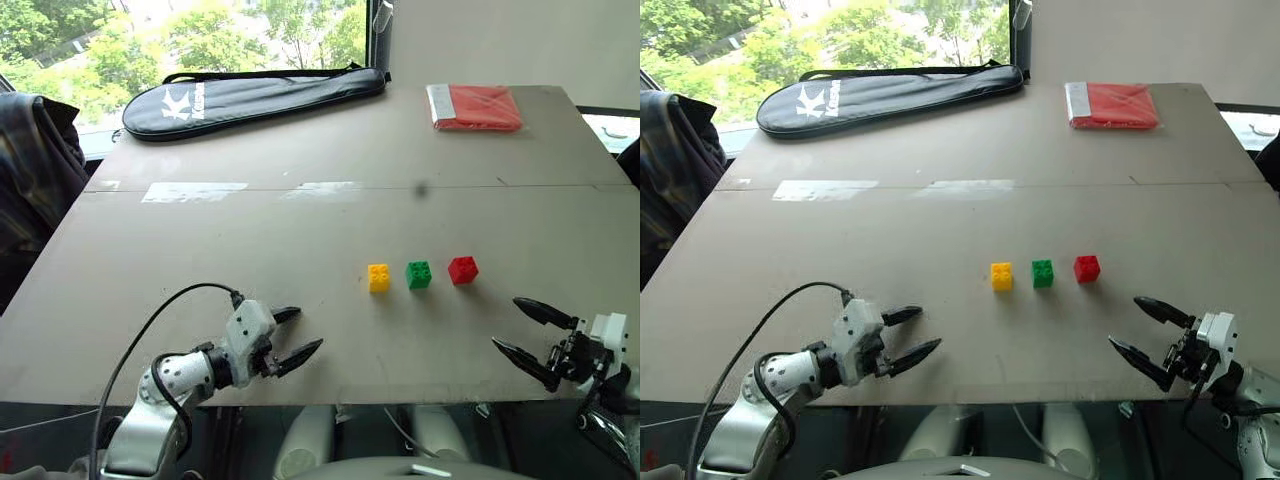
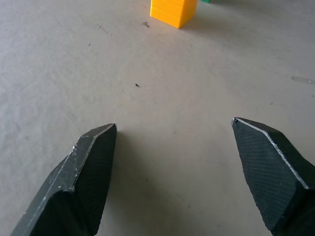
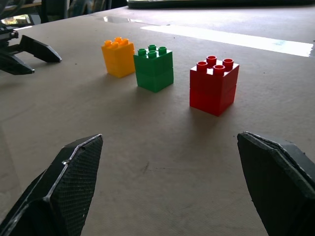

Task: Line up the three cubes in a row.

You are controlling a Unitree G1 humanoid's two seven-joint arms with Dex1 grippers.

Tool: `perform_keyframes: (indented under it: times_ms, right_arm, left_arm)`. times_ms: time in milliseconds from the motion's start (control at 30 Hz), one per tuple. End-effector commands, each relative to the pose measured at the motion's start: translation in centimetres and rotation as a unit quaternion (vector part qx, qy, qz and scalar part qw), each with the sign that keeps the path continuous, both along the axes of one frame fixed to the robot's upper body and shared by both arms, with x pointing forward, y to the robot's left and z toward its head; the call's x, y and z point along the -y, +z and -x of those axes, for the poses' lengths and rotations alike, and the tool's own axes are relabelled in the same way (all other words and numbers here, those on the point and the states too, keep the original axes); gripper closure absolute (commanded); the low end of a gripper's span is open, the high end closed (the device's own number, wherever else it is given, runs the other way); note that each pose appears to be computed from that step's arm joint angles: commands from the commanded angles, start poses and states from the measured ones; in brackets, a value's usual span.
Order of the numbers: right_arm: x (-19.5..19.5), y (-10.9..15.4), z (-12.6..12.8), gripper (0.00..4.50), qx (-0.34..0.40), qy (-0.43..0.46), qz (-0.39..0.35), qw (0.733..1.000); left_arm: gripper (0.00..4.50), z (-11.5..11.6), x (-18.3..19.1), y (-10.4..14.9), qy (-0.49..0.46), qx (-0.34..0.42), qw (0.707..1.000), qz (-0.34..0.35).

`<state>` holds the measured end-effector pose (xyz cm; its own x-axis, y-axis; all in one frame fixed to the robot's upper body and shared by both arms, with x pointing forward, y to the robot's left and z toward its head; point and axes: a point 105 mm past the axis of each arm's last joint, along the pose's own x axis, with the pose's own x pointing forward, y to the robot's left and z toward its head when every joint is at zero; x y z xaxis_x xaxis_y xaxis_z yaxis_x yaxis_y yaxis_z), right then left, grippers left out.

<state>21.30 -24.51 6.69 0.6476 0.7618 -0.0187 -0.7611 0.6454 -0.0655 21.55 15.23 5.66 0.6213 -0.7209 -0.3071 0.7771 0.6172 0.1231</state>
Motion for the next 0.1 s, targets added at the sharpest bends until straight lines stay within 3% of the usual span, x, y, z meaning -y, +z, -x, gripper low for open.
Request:
perform_keyframes:
  times_ms: [33,100]
  right_arm:
    - [0.75,0.57,-0.18,0.00,0.016,-0.003,0.017,1.000]
    - [0.72,0.55,-0.38,0.00,0.015,-0.004,0.019,1.000]
  left_arm:
    - [0.70,0.17,-0.06,-0.21,0.020,-0.002,1.000,-0.006]
    - [0.70,0.55,0.21,-0.34,0.013,-0.013,1.000,0.002]
